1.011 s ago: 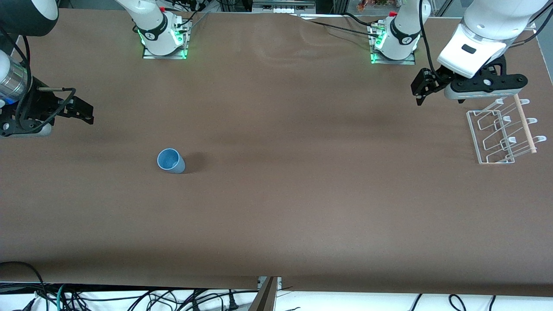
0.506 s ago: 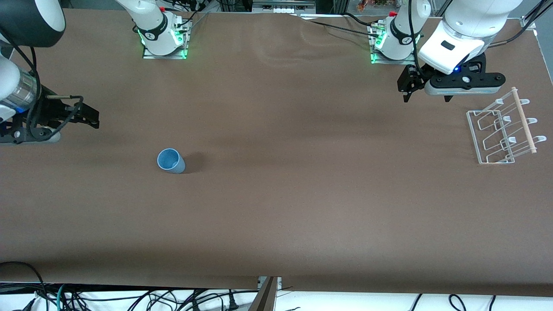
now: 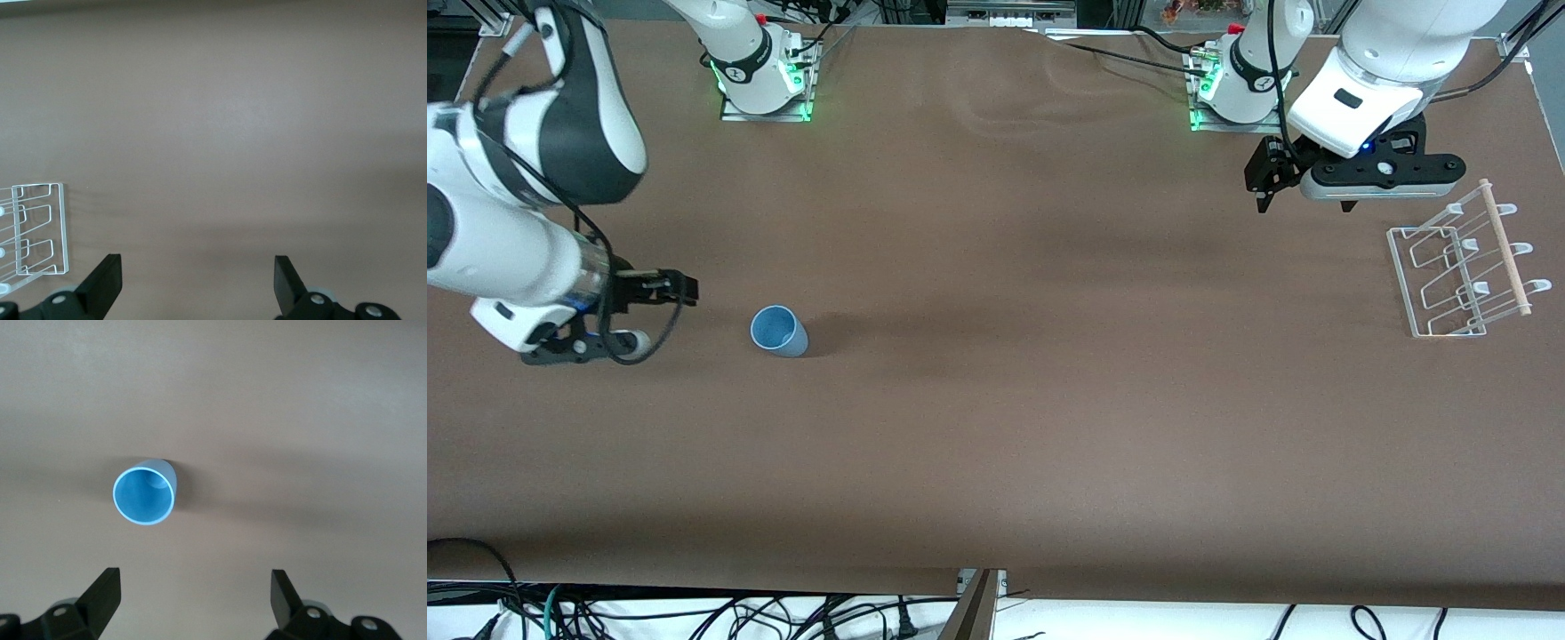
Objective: Transfer cup to left arm and place on rack
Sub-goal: 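Move the right gripper toward the blue cup lying on the table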
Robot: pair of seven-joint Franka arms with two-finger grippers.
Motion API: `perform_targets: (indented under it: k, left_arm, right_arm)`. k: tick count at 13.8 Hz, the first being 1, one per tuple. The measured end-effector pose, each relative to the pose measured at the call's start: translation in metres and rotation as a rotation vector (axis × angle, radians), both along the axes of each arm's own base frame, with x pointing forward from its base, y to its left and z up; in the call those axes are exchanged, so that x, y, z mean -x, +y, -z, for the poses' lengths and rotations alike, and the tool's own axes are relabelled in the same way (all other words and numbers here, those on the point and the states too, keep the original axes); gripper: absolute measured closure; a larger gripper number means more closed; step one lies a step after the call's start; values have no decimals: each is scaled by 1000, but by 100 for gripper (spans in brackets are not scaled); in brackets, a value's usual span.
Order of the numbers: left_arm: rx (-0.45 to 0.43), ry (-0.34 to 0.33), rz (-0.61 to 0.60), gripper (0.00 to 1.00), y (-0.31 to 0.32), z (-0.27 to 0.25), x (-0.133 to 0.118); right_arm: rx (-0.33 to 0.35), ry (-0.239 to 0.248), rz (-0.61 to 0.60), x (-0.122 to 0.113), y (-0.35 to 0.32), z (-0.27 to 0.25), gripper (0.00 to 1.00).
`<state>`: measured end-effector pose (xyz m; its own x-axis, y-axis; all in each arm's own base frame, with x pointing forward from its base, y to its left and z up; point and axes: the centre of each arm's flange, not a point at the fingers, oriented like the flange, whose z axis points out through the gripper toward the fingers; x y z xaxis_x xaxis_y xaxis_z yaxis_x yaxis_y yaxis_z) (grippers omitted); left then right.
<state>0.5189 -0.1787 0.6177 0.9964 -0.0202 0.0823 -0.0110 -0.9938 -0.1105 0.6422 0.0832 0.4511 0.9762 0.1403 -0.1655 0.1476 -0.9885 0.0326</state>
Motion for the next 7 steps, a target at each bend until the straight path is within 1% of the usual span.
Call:
perform_targets:
  k: [2,4,7]
  left_arm:
    - [0,1,0,0,0,0,0]
    - [0,1,0,0,0,0,0]
    - [0,2,0,0,0,1,0]
  right_arm:
    - [-2,22,-8,-7,5,28,0]
    - [-7,59,-7,-12,7,59,0]
    - [-68,113,18,-14,14,107,0]
